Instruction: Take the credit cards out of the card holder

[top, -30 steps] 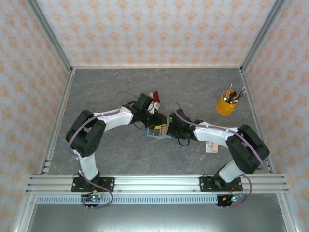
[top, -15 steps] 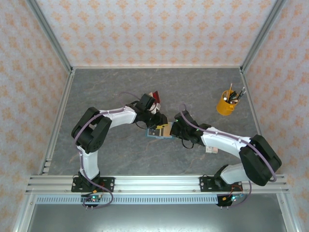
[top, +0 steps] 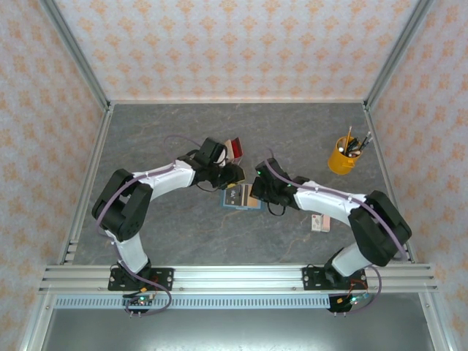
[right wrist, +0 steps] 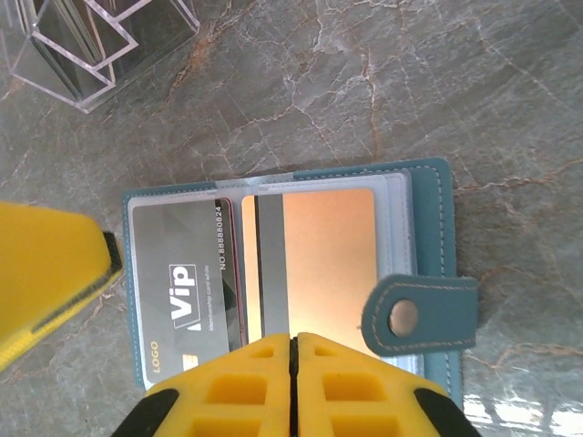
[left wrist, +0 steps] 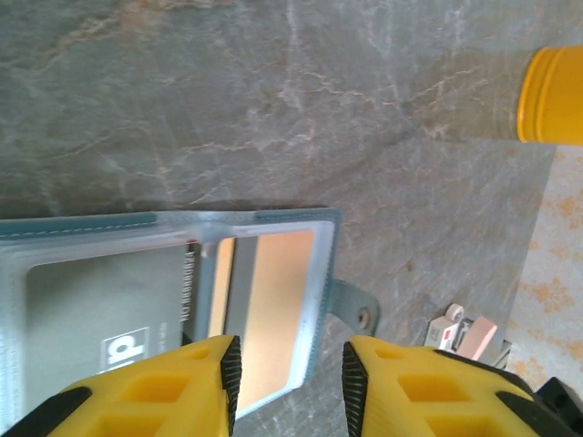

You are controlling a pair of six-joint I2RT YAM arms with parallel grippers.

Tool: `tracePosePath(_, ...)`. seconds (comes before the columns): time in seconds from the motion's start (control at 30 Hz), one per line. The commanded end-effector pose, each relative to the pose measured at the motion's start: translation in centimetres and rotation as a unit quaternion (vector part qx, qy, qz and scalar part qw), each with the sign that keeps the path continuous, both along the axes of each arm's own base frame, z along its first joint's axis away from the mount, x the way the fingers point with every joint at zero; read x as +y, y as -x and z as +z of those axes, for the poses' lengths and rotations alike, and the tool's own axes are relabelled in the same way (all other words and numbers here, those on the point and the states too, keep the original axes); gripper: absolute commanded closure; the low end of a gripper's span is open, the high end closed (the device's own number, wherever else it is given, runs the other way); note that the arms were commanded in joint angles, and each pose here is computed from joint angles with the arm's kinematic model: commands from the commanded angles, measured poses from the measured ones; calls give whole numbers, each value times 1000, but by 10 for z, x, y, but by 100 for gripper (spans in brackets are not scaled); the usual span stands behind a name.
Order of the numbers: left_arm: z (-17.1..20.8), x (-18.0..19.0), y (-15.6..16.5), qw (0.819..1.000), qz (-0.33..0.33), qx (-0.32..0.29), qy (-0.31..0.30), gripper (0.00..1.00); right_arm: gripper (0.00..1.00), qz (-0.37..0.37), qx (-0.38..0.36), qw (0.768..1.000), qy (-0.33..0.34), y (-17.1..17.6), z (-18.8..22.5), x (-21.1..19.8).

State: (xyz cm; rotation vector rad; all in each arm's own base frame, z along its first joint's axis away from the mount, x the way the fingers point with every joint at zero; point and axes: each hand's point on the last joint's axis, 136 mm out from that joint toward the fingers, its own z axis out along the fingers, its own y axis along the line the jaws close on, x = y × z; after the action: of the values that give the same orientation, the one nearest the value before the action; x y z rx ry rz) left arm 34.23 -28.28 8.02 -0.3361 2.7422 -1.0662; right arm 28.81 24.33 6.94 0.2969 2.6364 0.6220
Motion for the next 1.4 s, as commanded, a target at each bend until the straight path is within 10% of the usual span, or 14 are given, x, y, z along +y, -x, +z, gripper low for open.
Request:
tracePosePath(0.0,-14,3,11,1000,-1,28,-12,61,87,-16,28,999,32,-1,-11,-5)
tracePosePath(1.37,-42,-25,21,994,-97,26,37,72,85,-29,108,988,110,8,-71,-27)
